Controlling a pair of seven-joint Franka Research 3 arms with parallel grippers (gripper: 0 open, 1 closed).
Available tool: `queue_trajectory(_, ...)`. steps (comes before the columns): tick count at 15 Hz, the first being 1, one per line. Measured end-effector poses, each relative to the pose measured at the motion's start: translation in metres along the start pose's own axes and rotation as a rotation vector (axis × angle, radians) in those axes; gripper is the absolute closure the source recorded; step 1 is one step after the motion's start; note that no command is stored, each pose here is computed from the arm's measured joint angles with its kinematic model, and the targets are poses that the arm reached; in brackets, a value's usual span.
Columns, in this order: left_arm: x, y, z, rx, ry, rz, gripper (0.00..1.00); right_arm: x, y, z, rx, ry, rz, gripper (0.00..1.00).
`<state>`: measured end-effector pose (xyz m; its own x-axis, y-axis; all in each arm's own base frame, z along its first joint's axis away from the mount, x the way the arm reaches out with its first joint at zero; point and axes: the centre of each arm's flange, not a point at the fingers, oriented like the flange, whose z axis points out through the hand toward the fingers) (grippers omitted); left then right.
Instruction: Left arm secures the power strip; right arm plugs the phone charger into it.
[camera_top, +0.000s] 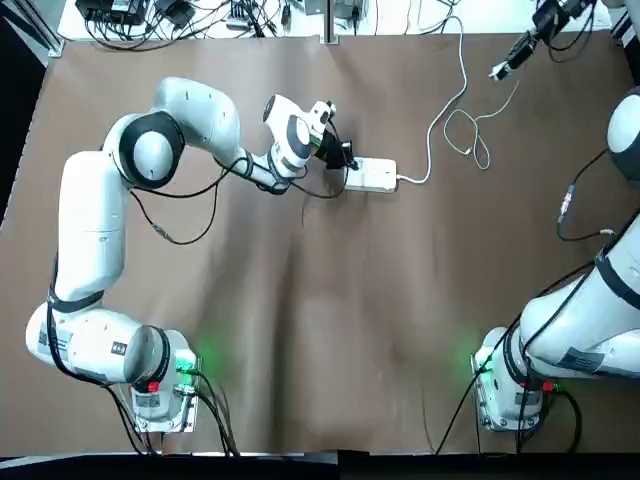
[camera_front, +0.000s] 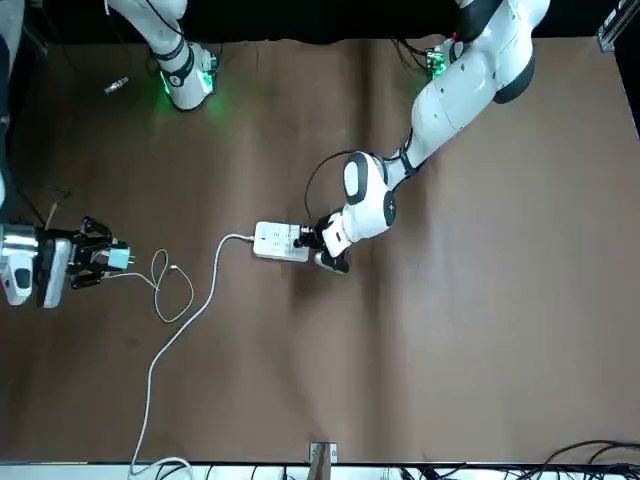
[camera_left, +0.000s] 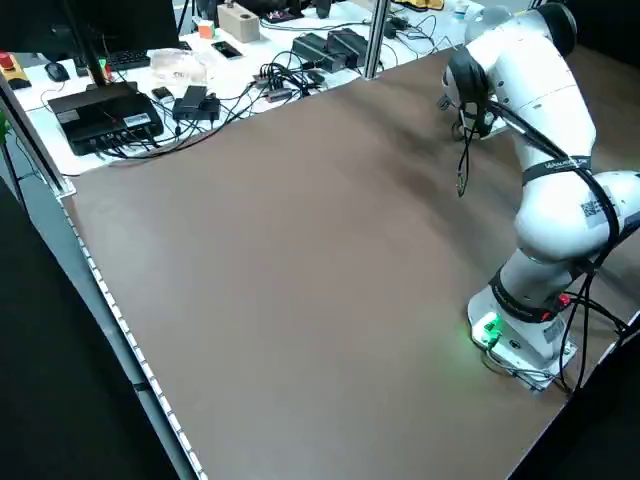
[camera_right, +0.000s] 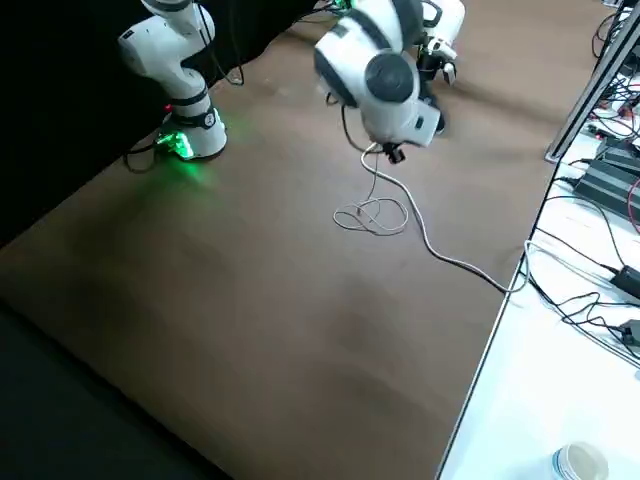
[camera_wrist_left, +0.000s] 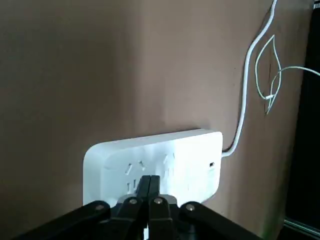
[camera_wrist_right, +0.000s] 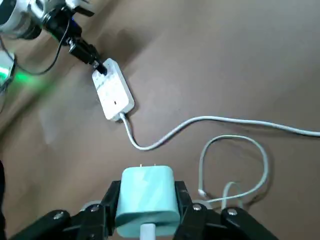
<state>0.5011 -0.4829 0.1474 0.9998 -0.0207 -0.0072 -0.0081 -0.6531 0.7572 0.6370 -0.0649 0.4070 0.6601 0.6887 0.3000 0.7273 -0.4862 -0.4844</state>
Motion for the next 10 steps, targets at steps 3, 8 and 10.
queue_trajectory(3,0.000,0.000,0.000,0.000,0.000,0.000,0.96,0.041,-0.030,0.014,-0.029,-0.061,0.116,0.52)
queue_trajectory(8,0.000,0.000,0.000,0.000,0.000,0.000,0.96,0.108,-0.082,0.056,-0.111,-0.178,0.320,0.52)
queue_trajectory(10,0.000,0.000,0.000,0.000,0.000,0.000,0.96,0.133,-0.107,0.077,-0.147,-0.222,0.389,0.52)
